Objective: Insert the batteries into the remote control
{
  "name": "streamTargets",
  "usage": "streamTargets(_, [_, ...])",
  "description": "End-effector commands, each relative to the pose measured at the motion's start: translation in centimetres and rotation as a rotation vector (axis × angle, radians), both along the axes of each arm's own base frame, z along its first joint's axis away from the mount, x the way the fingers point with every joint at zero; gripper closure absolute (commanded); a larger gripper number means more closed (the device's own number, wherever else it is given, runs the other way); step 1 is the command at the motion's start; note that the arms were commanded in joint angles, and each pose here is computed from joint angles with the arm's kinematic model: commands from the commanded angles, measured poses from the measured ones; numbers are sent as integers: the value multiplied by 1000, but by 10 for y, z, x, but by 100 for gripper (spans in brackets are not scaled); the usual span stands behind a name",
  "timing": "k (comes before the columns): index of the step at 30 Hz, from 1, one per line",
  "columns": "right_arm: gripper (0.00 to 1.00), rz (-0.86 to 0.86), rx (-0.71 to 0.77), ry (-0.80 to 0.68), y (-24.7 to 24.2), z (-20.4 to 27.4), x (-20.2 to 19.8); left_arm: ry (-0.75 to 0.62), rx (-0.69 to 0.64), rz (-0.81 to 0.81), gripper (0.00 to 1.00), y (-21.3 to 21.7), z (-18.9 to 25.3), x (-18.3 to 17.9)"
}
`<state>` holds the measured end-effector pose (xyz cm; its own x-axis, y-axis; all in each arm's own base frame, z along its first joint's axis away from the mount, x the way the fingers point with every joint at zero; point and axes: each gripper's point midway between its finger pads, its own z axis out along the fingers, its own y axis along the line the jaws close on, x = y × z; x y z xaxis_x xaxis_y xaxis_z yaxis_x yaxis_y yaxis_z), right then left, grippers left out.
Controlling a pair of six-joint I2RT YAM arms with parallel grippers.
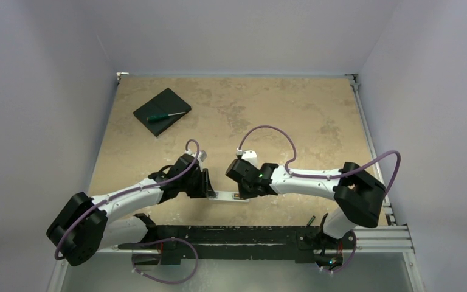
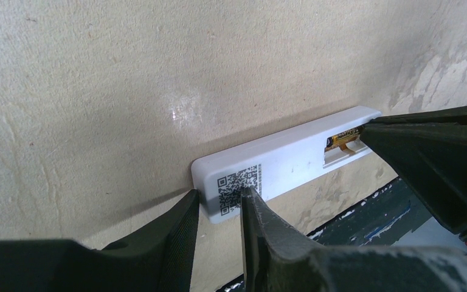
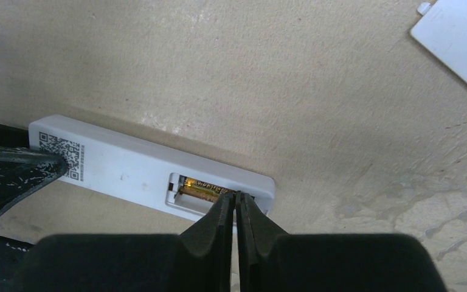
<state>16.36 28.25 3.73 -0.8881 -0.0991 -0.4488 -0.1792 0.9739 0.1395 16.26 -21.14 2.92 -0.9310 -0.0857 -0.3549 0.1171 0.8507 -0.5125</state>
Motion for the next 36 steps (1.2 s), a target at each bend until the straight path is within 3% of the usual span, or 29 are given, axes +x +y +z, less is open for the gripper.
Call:
streamTargets(1, [88, -1, 40, 13, 11, -3, 0, -40, -71, -30, 72, -14, 17, 6])
streamTargets(11, [96, 31, -14, 11, 8, -9, -1, -37, -72, -32, 72, -14, 17, 5])
streamTargets(36, [96, 33, -9, -16, 22, -5, 8, -36, -52, -32, 68, -9, 17, 3])
